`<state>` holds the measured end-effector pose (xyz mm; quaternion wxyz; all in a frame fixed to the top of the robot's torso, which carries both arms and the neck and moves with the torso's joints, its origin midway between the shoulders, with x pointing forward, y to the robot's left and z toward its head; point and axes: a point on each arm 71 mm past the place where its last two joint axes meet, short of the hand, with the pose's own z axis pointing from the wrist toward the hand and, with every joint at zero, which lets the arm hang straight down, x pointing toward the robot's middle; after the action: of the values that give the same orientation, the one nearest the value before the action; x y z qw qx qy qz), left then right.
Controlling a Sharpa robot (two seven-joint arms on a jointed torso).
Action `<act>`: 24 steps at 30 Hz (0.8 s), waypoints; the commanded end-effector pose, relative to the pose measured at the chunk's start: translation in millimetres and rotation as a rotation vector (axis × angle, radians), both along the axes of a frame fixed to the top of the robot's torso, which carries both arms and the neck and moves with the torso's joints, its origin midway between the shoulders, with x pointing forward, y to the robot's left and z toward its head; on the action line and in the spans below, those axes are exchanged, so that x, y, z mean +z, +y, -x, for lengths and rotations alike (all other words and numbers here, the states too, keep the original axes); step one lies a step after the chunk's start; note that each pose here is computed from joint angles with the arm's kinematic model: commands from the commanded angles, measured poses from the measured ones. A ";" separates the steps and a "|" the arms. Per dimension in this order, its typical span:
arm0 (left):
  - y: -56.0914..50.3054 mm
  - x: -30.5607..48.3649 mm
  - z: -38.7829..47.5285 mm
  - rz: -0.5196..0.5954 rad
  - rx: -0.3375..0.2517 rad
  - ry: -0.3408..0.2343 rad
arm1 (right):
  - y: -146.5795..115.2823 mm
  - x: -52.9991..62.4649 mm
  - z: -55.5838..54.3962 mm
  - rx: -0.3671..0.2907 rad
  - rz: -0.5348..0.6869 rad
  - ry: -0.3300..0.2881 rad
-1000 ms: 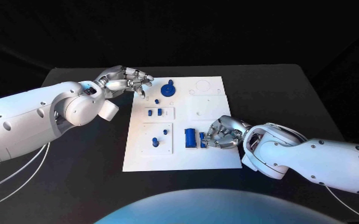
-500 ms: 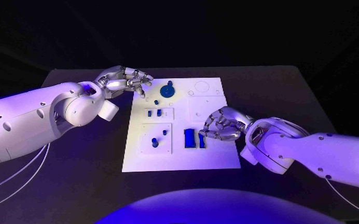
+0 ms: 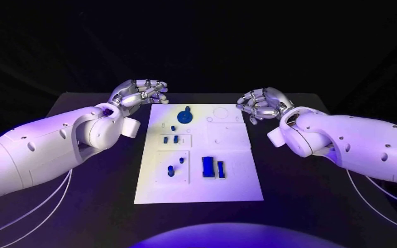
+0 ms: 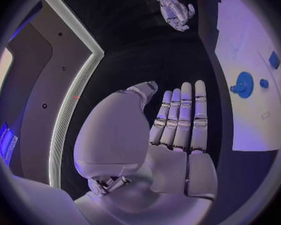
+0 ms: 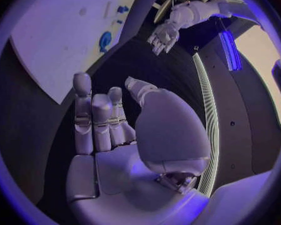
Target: Assemble the parts on the task board
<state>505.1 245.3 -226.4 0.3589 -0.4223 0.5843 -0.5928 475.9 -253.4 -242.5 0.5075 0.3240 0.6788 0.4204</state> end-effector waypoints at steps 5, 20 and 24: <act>13.1 -2.9 -14.0 0.050 0.157 -0.041 | -6.0 3.1 -28.7 -0.033 -0.221 -0.033; -2.8 -5.8 -4.7 0.009 0.177 -0.028 | 20.6 6.5 -17.8 -0.127 -0.274 -0.063; -16.5 -4.9 5.8 -0.006 0.230 -0.036 | 41.8 11.9 -2.6 -0.189 -0.373 -0.073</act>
<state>500.3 226.4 -233.5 0.3917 -0.4622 0.5466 -0.5781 481.1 -208.4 -232.8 0.4718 0.4229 0.5797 0.5123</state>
